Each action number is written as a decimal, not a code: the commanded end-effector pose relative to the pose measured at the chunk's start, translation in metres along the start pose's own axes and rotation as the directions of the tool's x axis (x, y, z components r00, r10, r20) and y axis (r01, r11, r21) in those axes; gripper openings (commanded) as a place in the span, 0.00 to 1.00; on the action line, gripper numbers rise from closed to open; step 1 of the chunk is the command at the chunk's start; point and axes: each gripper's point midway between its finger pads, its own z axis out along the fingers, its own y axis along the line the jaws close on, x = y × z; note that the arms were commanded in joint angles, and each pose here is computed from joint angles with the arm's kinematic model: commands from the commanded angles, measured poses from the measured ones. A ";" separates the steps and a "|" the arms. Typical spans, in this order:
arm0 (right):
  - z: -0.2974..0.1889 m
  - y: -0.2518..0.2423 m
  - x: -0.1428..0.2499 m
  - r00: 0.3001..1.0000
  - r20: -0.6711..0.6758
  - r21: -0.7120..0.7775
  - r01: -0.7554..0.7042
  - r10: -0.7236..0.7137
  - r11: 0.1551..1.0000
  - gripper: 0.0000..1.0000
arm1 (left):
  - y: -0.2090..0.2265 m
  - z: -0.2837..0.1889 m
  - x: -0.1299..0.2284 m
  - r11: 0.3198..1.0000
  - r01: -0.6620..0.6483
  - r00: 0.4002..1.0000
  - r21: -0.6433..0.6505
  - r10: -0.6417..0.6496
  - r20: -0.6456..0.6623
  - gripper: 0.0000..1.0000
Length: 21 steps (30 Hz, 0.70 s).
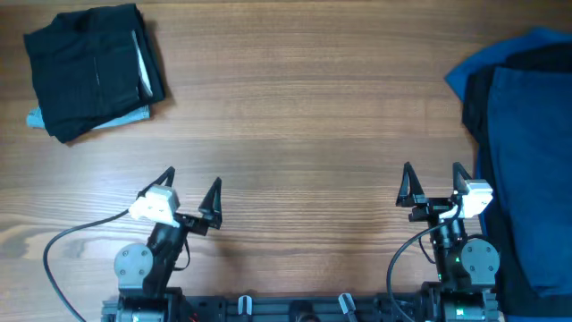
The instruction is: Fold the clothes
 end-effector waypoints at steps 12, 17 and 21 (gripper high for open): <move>-0.001 -0.001 -0.003 1.000 0.015 0.006 -0.011 0.011 1.000 1.00 | 0.001 0.000 0.001 0.981 -0.195 0.981 -0.006 0.195 0.003 1.00; -0.001 -0.001 -0.003 1.000 0.015 0.006 -0.011 0.011 1.000 1.00 | 0.001 0.000 0.001 0.981 -0.195 0.981 -0.006 0.195 0.003 1.00; -0.001 -0.001 -0.003 1.000 0.015 0.006 -0.011 0.011 1.000 1.00 | 0.001 0.000 0.001 0.981 -0.195 0.981 -0.006 0.195 0.003 1.00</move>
